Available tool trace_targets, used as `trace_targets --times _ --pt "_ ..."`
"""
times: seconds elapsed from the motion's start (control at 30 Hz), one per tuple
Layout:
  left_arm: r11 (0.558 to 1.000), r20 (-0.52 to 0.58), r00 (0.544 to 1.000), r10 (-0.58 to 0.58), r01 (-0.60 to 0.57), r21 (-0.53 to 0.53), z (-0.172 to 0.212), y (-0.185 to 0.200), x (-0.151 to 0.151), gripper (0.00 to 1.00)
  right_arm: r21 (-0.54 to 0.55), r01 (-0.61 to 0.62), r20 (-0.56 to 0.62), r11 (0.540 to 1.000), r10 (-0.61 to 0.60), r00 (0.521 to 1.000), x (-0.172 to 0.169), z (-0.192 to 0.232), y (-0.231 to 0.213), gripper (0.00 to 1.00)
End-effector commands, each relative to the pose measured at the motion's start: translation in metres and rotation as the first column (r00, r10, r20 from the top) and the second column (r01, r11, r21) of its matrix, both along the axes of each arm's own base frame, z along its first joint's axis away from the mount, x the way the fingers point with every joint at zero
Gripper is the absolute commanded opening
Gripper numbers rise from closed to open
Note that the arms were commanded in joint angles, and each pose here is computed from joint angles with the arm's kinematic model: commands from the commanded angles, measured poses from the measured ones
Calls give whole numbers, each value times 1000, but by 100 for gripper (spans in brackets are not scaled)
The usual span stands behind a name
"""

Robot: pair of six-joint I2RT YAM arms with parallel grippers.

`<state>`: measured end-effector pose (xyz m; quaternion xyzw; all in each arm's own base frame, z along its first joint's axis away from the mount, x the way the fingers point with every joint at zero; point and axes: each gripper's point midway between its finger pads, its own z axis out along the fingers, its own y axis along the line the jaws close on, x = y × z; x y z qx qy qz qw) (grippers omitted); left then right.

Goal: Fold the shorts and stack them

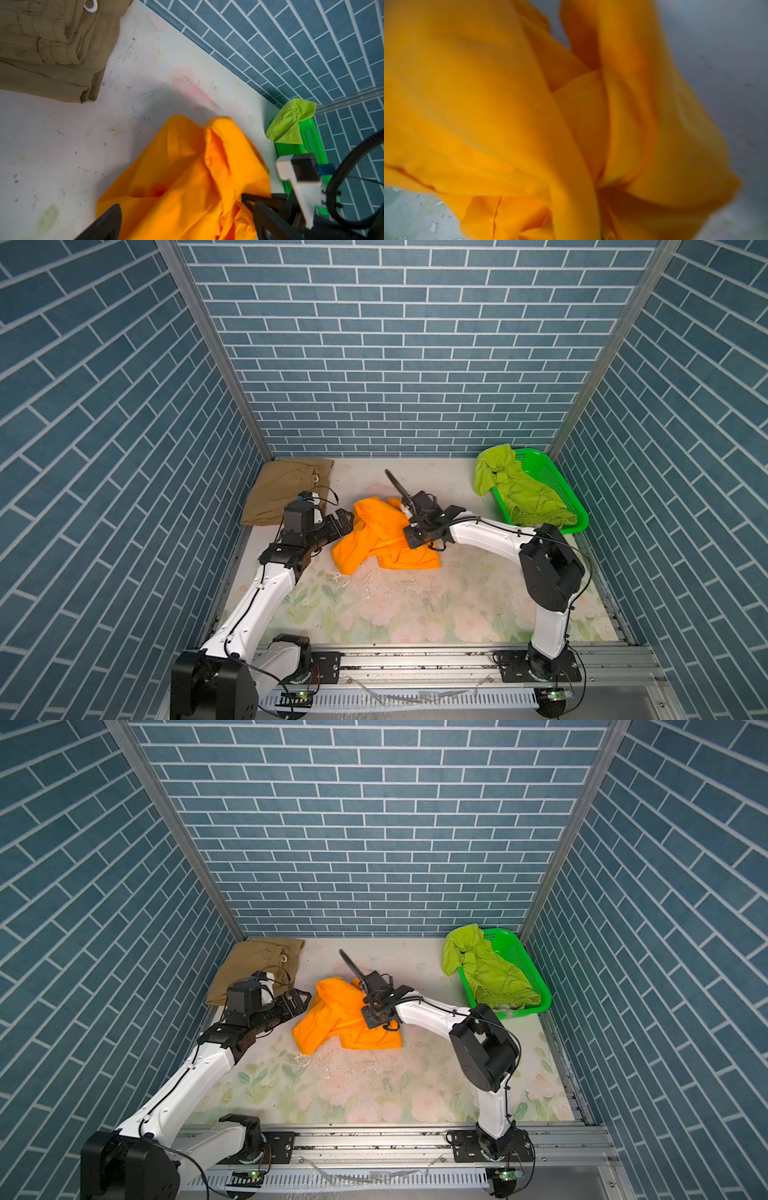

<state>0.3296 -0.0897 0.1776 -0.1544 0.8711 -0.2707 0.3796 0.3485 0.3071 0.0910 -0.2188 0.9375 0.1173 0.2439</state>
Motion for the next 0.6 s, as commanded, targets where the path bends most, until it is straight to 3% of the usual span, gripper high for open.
trace_targets --times 0.0,0.13,0.23,0.37,0.5,0.57 --pt "1000 2 1000 -14 14 -17 -2 -2 -3 100 17 180 73 983 -181 981 42 43 -83 0" --pt "998 -27 999 -33 32 -45 -18 -10 -8 100 -50 333 66 942 -329 942 61 41 -166 1" --pt "997 -42 997 -72 71 -31 -26 -24 -9 100 -49 374 8 926 -374 927 58 37 -184 36" --pt "991 -70 988 -135 134 -14 -37 -48 -6 99 28 398 48 917 -399 916 45 56 -180 71" --pt "984 -97 979 -178 178 -14 -50 -67 -3 100 81 389 111 918 -396 911 23 77 -169 96" --pt "983 -114 976 -186 186 -13 -58 -72 -2 100 103 356 94 929 -365 926 12 73 -153 99"
